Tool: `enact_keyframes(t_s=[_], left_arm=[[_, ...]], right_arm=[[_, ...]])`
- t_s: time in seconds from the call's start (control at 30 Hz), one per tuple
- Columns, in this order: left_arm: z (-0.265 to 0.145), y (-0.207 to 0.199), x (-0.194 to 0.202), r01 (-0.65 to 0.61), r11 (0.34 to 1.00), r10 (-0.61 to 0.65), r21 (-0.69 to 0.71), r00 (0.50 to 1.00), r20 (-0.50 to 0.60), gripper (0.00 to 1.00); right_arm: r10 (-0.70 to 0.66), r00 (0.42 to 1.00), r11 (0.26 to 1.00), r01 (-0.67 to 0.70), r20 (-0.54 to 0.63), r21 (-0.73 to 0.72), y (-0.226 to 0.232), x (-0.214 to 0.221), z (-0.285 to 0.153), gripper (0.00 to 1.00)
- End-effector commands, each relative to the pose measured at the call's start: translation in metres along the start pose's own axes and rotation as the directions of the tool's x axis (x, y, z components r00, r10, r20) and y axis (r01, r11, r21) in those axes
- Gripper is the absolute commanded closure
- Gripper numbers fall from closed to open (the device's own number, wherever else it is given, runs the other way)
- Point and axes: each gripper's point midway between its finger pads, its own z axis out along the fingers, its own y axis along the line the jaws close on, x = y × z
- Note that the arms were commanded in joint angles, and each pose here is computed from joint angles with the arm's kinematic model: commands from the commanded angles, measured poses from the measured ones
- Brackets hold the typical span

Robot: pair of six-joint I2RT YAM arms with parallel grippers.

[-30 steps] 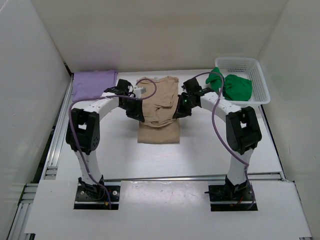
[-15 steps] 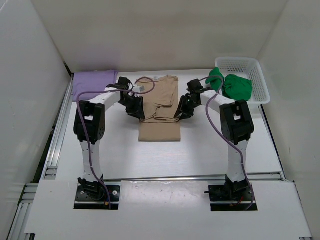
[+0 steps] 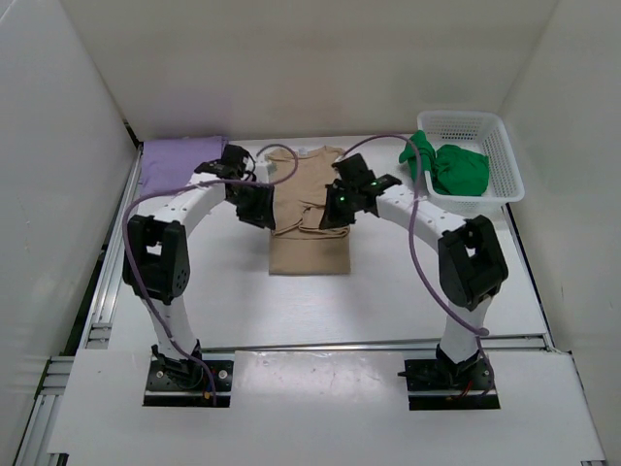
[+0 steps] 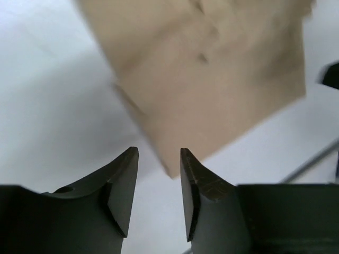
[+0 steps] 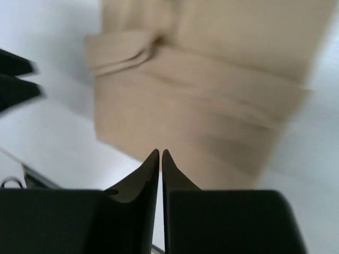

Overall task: Fold and stack the t-shirts
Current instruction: Fold the folded rectangular tshirt in 1/3 of the way

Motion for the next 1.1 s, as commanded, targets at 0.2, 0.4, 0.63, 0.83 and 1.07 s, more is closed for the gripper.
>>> enact_keyframes(t_s=[0.2,0.4,0.63,0.83,1.07], left_arm=[[0.037,-0.041,0.063,-0.042,0.993,0.059,0.108,0.986,-0.156,0.48],[0.054,-0.023,0.090,-0.030,0.999,0.037,0.036,0.972,-0.234,0.48],[0.065,-0.015,0.100,-0.082,0.995,0.065,-0.050,0.959,-0.276,0.48],[0.065,-0.010,0.100,-0.103,0.990,0.074,-0.093,0.957,-0.279,0.46],[0.066,-0.009,0.097,-0.138,0.982,0.097,-0.132,0.956,-0.276,0.46]], right_arm=[[0.112,0.986,0.984,-0.129,-0.127,-0.127,0.019,0.028,0.063,1.00],[0.109,0.984,0.985,-0.126,-0.142,-0.121,0.017,0.036,0.072,1.00],[0.189,0.961,0.978,-0.203,-0.202,-0.052,0.005,0.055,0.089,1.00],[0.287,0.948,0.958,-0.285,-0.140,0.030,-0.003,0.041,0.102,1.00],[0.406,0.914,0.913,-0.406,0.017,0.047,-0.002,-0.011,0.104,1.00]])
